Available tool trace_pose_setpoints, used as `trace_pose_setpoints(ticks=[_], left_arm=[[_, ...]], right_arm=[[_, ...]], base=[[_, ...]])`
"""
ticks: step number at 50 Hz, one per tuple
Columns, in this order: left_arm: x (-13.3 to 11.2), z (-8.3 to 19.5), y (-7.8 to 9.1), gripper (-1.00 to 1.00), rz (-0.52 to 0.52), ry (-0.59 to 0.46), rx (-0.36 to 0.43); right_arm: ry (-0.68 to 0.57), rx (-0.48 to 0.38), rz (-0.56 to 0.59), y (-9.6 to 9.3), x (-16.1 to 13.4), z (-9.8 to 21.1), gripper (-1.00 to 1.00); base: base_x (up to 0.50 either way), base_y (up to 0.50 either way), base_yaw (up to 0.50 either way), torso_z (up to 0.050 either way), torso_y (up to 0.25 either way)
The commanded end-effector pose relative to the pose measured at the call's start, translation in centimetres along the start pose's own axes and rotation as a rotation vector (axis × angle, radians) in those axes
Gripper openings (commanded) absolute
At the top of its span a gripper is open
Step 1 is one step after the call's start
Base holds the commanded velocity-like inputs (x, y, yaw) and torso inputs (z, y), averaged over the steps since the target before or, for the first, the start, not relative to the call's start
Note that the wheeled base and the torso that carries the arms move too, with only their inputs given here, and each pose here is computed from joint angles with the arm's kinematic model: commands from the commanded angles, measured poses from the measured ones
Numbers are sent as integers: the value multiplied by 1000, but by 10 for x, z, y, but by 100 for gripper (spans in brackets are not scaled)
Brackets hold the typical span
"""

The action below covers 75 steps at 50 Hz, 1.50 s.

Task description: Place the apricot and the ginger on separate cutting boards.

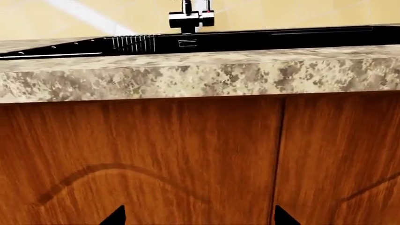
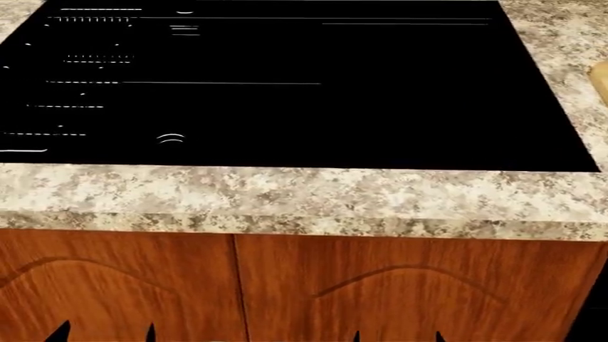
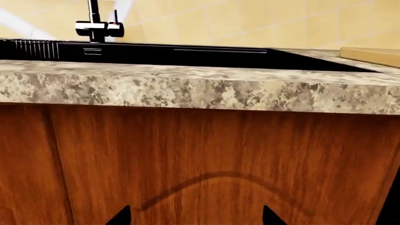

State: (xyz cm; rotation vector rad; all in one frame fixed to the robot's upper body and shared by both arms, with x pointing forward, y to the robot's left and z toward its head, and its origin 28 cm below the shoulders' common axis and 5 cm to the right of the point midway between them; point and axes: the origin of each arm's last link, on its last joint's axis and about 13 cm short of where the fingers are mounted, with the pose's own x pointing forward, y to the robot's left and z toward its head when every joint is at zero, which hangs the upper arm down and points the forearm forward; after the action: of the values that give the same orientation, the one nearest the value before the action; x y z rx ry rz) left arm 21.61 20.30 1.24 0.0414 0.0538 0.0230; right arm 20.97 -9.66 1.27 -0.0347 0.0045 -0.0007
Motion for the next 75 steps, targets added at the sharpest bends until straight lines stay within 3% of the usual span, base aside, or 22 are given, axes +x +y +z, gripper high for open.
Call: trace_pose_setpoints(ticks=[1,75], left_arm=[[-1,0,1,100,-4,-18,-6],[-3,-1,3,100,-7,-10,-15]], right_arm=[[4,4,4,0,1,0,100],[9,-11,8,1,1,0,100]], base=[[0,438,0,0,0],[0,438,0,0,0]])
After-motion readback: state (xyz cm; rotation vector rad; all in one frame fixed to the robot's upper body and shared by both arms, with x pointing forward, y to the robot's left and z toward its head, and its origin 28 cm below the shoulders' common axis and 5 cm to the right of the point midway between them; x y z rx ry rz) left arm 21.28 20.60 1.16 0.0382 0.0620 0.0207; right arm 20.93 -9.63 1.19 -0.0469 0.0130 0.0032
